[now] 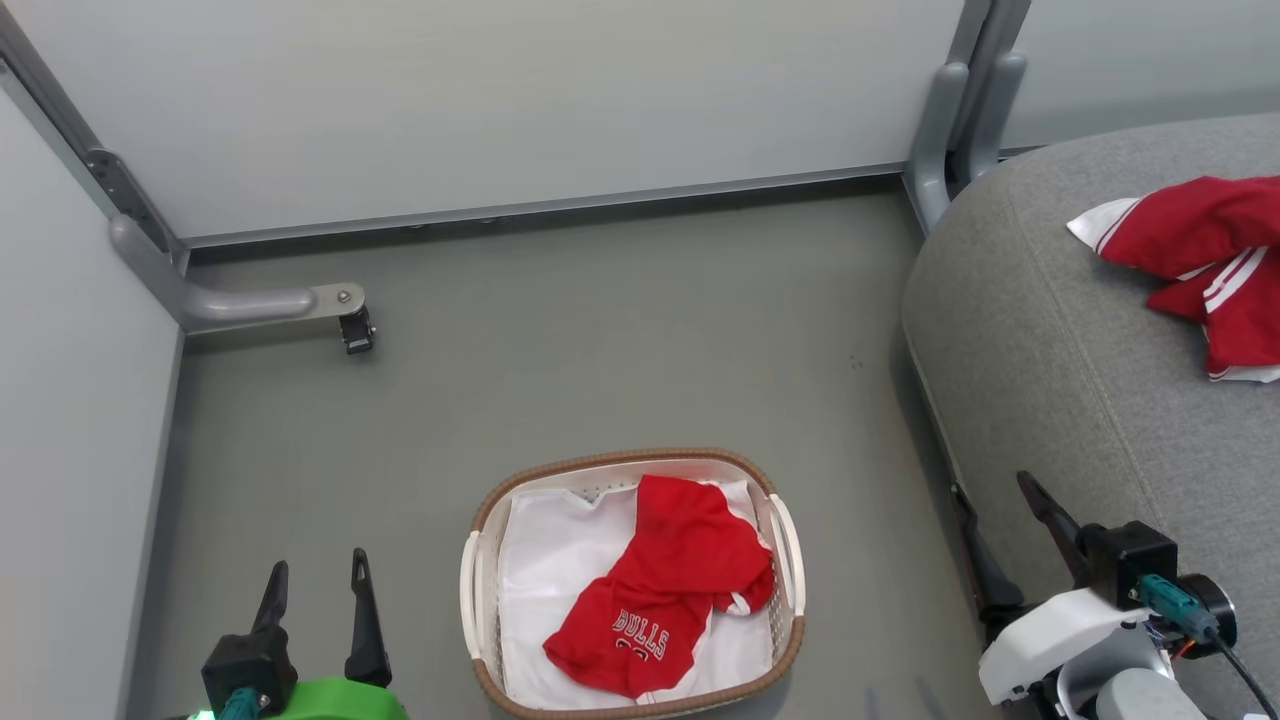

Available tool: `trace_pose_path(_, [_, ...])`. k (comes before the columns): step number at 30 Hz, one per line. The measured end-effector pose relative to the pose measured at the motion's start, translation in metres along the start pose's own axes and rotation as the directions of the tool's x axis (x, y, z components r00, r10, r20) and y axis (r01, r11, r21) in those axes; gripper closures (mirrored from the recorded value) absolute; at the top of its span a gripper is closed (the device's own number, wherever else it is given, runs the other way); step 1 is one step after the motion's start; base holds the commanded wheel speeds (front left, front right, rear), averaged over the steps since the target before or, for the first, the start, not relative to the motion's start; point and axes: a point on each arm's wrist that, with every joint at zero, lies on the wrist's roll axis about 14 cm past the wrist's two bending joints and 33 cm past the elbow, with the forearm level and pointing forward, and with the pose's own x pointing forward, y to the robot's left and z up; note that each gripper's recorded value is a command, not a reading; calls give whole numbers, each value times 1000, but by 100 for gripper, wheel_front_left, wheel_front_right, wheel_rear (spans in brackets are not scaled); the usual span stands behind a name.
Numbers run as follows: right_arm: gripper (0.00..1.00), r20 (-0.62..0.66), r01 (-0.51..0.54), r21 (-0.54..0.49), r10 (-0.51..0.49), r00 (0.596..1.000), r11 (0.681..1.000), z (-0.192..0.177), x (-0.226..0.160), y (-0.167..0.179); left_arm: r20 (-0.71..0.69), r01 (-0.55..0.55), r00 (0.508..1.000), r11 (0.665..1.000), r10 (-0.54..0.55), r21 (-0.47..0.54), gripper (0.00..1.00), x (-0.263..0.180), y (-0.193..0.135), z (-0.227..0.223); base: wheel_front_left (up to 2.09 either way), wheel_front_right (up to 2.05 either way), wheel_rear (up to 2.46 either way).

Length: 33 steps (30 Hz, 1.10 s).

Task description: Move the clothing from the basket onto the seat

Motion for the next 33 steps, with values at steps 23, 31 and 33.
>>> trace_pose_path(23, [0,126,-33,-13,34,991,999,41,64,-6,-152,235,958,969,-244,-75,0,53,-82,-46,0,0,0])
trace_pose_path(31, [0,164,-25,-19,28,986,1000,46,100,-22,-277,347,892,934,-357,-86,0,91,-125,-94,0,0,0])
trace_pose_path(33, [0,165,-18,-21,21,986,1000,43,107,-27,-312,372,870,924,-381,-89,0,97,-134,-109,0,0,0])
